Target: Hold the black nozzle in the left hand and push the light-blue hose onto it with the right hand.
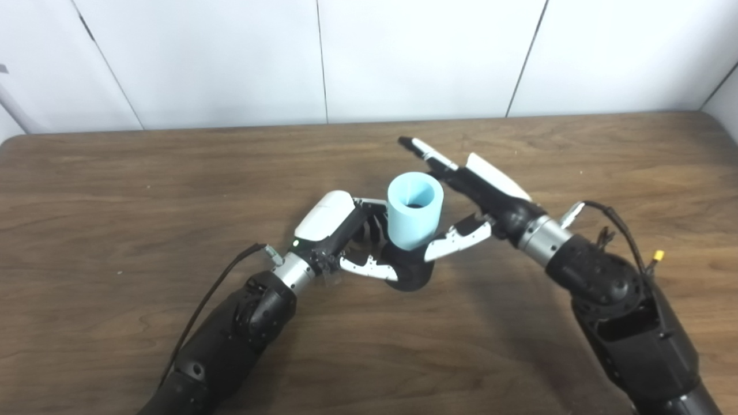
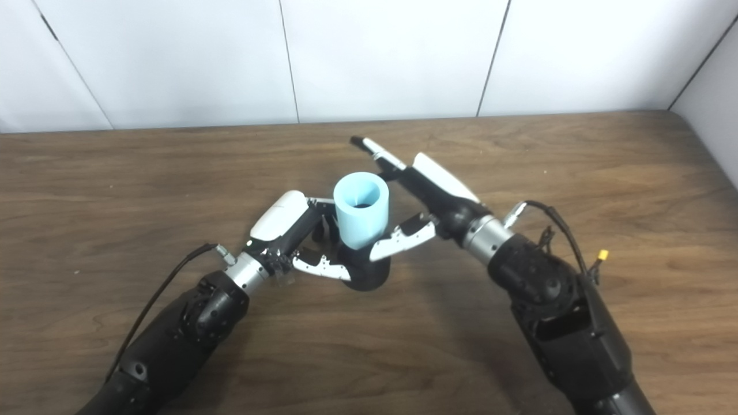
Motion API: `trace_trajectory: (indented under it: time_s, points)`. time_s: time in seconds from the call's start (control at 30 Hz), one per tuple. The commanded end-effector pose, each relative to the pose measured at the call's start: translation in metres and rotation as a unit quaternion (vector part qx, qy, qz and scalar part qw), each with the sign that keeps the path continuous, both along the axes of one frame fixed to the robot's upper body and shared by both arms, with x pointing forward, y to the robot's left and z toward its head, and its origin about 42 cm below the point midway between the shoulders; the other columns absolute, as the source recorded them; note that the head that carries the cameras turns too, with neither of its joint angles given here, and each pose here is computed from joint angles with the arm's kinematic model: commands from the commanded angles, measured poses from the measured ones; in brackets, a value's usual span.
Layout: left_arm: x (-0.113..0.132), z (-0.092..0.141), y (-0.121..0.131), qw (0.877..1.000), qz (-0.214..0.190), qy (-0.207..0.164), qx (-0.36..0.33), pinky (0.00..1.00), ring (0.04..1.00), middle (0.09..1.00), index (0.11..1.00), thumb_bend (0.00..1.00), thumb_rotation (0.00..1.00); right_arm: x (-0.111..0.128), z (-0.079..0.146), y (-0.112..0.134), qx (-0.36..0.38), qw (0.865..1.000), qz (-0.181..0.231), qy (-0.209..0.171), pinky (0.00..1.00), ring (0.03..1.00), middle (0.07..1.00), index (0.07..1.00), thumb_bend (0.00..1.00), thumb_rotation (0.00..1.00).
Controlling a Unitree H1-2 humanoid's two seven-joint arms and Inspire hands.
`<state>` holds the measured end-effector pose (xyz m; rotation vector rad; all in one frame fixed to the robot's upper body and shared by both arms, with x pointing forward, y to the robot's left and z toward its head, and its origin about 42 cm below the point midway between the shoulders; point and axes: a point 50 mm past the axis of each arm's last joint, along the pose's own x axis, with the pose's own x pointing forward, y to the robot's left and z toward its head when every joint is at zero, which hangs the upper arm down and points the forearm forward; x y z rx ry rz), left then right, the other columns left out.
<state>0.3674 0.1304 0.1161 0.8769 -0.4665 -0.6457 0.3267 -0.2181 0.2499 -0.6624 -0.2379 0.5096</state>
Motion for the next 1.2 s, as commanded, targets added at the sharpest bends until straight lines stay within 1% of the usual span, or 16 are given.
trace_trajectory:
  time_s: [0.0, 0.17, 0.4, 0.5, 0.53, 0.57, 0.6, 0.63, 0.7, 0.73, 0.8, 0.87, 0.93, 1.0, 1.1, 1.17]
  points:
    - [-0.028, -0.061, 0.02, 0.987, 0.008, 0.114, 0.109, 0.35, 0.405, 0.482, 0.515, 0.5, 0.0, 0.007, 0.023, -0.01, 0.011, 1.0, 0.016, -0.016, 0.87, 1.0, 1.0, 1.0, 1.0, 0.31]
    - [-0.027, -0.061, 0.02, 0.987, 0.009, 0.112, 0.115, 0.36, 0.412, 0.489, 0.504, 0.5, 0.0, 0.003, 0.032, -0.031, -0.017, 0.999, 0.026, 0.007, 0.92, 1.0, 1.0, 1.0, 1.0, 0.33]
    - [-0.027, -0.061, 0.02, 0.987, 0.007, 0.111, 0.117, 0.36, 0.414, 0.486, 0.505, 0.5, 0.0, -0.004, 0.046, -0.053, -0.064, 0.998, 0.022, 0.014, 0.89, 1.0, 1.0, 1.0, 1.0, 0.32]
    - [-0.026, -0.06, 0.021, 0.987, 0.007, 0.113, 0.115, 0.36, 0.413, 0.486, 0.505, 0.5, 0.0, -0.005, 0.051, -0.064, -0.048, 0.998, 0.024, -0.019, 0.92, 1.0, 1.0, 1.0, 1.0, 0.35]
    - [-0.026, -0.06, 0.021, 0.987, 0.007, 0.113, 0.116, 0.36, 0.41, 0.485, 0.507, 0.5, 0.0, -0.006, 0.052, -0.067, -0.038, 0.998, 0.025, -0.038, 0.92, 1.0, 1.0, 1.0, 1.0, 0.37]
    - [-0.026, -0.061, 0.021, 0.987, 0.007, 0.113, 0.116, 0.35, 0.406, 0.484, 0.51, 0.5, 0.0, -0.007, 0.053, -0.069, -0.024, 0.998, 0.029, -0.054, 0.92, 1.0, 1.0, 1.0, 1.0, 0.41]
    - [-0.025, -0.061, 0.022, 0.987, 0.006, 0.112, 0.117, 0.35, 0.406, 0.482, 0.509, 0.5, 0.0, -0.009, 0.054, -0.071, -0.012, 0.996, 0.033, -0.077, 0.95, 1.0, 1.0, 1.0, 1.0, 0.48]
    - [-0.025, -0.061, 0.022, 0.987, 0.005, 0.11, 0.117, 0.35, 0.406, 0.482, 0.509, 0.5, 0.0, -0.011, 0.055, -0.073, -0.009, 0.994, 0.036, -0.107, 0.96, 1.0, 1.0, 1.0, 1.0, 0.5]
    - [-0.024, -0.062, 0.022, 0.987, 0.005, 0.108, 0.119, 0.36, 0.413, 0.484, 0.5, 0.5, 0.0, -0.014, 0.054, -0.073, -0.015, 0.987, 0.04, -0.156, 0.95, 1.0, 1.0, 1.0, 0.9, 0.61]
    - [-0.024, -0.062, 0.022, 0.987, 0.005, 0.108, 0.12, 0.36, 0.416, 0.485, 0.498, 0.5, 0.0, -0.015, 0.054, -0.073, -0.026, 0.982, 0.04, -0.183, 0.94, 1.0, 1.0, 1.0, 0.88, 0.63]
    - [-0.024, -0.063, 0.022, 0.987, 0.005, 0.109, 0.12, 0.37, 0.421, 0.484, 0.494, 0.5, 0.0, -0.019, 0.055, -0.071, -0.054, 0.97, 0.045, -0.234, 0.92, 0.99, 1.0, 1.0, 0.8, 0.72]
    - [-0.023, -0.063, 0.022, 0.987, 0.005, 0.106, 0.121, 0.37, 0.426, 0.484, 0.491, 0.5, 0.0, -0.022, 0.056, -0.068, -0.078, 0.958, 0.056, -0.271, 0.9, 0.982, 1.0, 1.0, 0.73, 0.76]
    - [-0.023, -0.062, 0.021, 0.987, 0.005, 0.105, 0.123, 0.37, 0.431, 0.482, 0.49, 0.5, 0.0, -0.023, 0.058, -0.065, -0.103, 0.948, 0.061, -0.295, 0.93, 0.995, 1.0, 1.0, 0.7, 0.84]
    - [-0.023, -0.063, 0.02, 0.987, 0.004, 0.104, 0.119, 0.37, 0.432, 0.481, 0.49, 0.5, 0.0, -0.025, 0.06, -0.06, -0.121, 0.942, 0.061, -0.307, 0.94, 0.995, 1.0, 1.0, 0.72, 0.9]
    - [-0.023, -0.063, 0.02, 0.988, 0.003, 0.101, 0.115, 0.37, 0.434, 0.477, 0.491, 0.5, 0.0, -0.029, 0.066, -0.053, -0.139, 0.935, 0.069, -0.32, 0.97, 0.996, 1.0, 1.0, 0.73, 0.97]
    - [-0.023, -0.063, 0.02, 0.988, 0.004, 0.103, 0.118, 0.37, 0.433, 0.476, 0.492, 0.5, 0.0, -0.03, 0.069, -0.048, -0.139, 0.933, 0.082, -0.323, 0.97, 0.992, 1.0, 1.0, 0.73, 0.99]
